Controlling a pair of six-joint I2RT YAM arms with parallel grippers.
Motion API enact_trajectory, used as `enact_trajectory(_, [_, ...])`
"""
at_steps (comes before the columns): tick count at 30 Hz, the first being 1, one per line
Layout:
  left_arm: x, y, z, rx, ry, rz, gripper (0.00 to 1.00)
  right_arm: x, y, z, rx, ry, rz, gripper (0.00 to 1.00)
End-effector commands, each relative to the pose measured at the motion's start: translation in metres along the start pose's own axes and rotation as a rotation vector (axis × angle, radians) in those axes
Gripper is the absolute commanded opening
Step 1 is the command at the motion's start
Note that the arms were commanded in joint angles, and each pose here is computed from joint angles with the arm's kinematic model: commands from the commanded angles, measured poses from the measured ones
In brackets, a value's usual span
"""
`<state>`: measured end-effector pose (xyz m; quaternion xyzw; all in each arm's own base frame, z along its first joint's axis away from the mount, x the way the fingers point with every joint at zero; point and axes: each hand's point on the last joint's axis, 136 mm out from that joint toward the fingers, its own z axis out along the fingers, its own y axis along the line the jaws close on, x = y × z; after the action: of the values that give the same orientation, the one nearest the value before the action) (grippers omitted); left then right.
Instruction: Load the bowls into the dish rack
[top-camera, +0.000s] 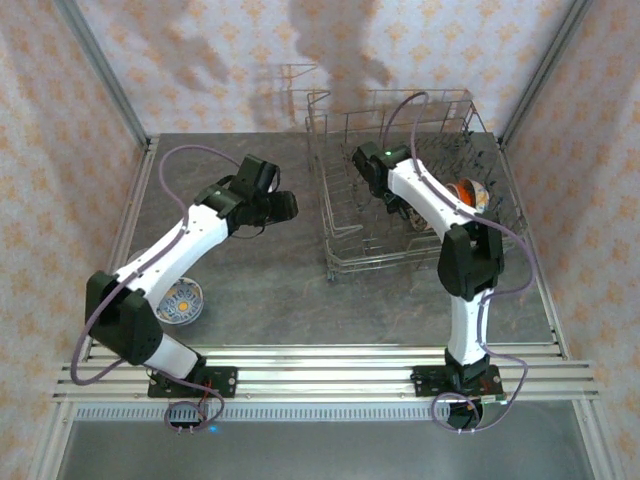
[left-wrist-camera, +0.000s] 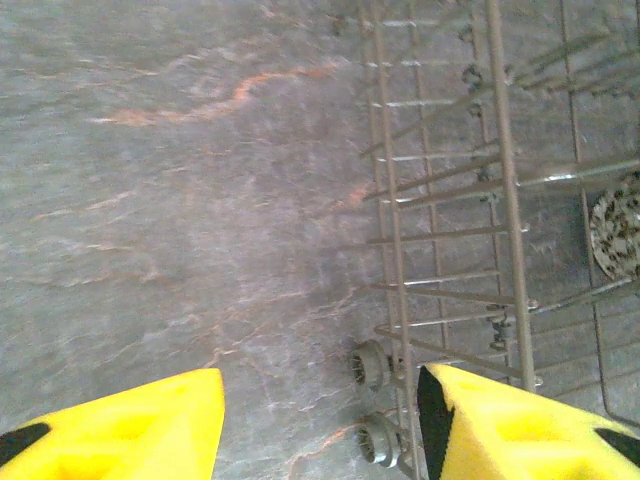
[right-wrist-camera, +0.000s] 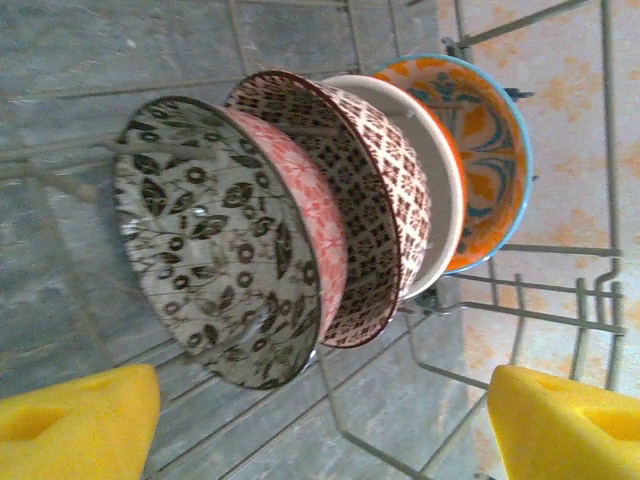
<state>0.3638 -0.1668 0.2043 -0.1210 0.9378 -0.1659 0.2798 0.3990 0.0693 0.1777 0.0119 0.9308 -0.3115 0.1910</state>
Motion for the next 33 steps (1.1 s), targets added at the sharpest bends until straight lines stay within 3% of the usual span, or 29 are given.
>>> enact_trajectory(1, [0.010,0.044,-0.021,-0.180,-0.020,-0.105,0.56,-0.004,-0.008,-0.028,-0.119,-0.057,0.052,0.83])
enact_trajectory(11, [0.060,0.137,-0.080,-0.491,0.000,-0.287,0.58,0.016,0.004,-0.043,-0.311,-0.078,0.067,0.80])
enact_trajectory(15, [0.082,0.171,-0.093,-0.548,0.018,-0.388,0.59,0.024,0.006,-0.048,-0.364,-0.079,0.074,0.80])
enact_trajectory(24, [0.119,0.235,-0.076,-0.645,0.161,-0.508,0.59,0.032,0.015,-0.042,-0.387,-0.074,0.068,0.80])
enact_trajectory(33, [0.125,0.250,-0.046,-0.589,0.267,-0.529,0.57,0.029,0.026,-0.038,-0.382,-0.055,0.056,0.79])
